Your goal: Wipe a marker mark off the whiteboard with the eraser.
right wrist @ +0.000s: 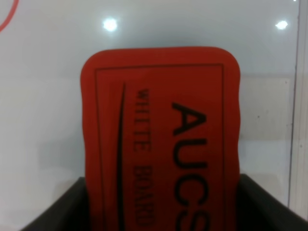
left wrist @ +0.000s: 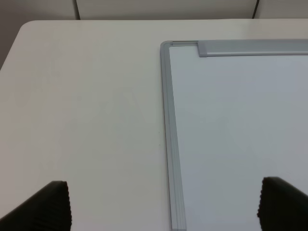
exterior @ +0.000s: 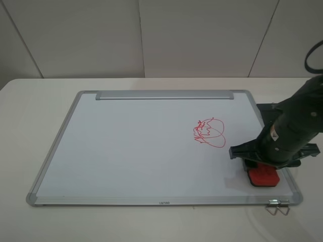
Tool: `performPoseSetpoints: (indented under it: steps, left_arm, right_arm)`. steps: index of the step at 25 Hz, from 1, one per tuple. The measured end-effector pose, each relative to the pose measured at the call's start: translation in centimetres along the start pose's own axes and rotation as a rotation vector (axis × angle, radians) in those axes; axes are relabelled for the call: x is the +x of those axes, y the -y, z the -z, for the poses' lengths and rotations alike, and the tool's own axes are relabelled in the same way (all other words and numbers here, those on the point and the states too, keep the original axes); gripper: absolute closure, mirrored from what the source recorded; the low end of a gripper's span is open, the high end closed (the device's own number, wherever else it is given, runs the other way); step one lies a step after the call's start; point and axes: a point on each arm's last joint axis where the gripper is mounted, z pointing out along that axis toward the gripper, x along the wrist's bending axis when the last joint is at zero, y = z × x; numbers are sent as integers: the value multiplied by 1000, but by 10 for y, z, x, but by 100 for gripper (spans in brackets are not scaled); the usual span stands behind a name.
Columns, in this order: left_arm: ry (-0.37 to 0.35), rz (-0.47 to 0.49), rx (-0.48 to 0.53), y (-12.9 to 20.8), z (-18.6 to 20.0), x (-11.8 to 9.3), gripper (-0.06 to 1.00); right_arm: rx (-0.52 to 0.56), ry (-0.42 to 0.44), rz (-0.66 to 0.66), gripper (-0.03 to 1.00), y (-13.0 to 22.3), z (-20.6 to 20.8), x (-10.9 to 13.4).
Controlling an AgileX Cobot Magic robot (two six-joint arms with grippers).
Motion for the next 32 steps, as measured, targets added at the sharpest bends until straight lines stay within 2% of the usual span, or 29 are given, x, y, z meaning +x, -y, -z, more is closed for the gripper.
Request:
performPoseSetpoints:
  steps: [8, 14, 19, 22, 27, 32]
  left_arm:
    - [0, 0, 0, 0, 0, 0, 17]
    - [0, 0, 0, 0, 0, 0, 17]
    - [0, 0, 0, 0, 0, 0, 17]
    - [0, 0, 0, 0, 0, 0, 17]
    - [0, 0, 0, 0, 0, 0, 17]
    - [0, 0, 0, 0, 0, 0, 17]
  right_arm:
    - [-2, -2, 0, 47, 0, 0, 0]
    - [-4, -3, 0, 26, 0, 0, 0]
    - [-8, 4, 36, 23, 0, 6, -2]
    - [-21, -2, 99, 23, -3, 19, -3]
    - [-99, -87, 133, 23, -20, 61, -3]
    - [-162, -129, 63, 23, -29, 100, -37]
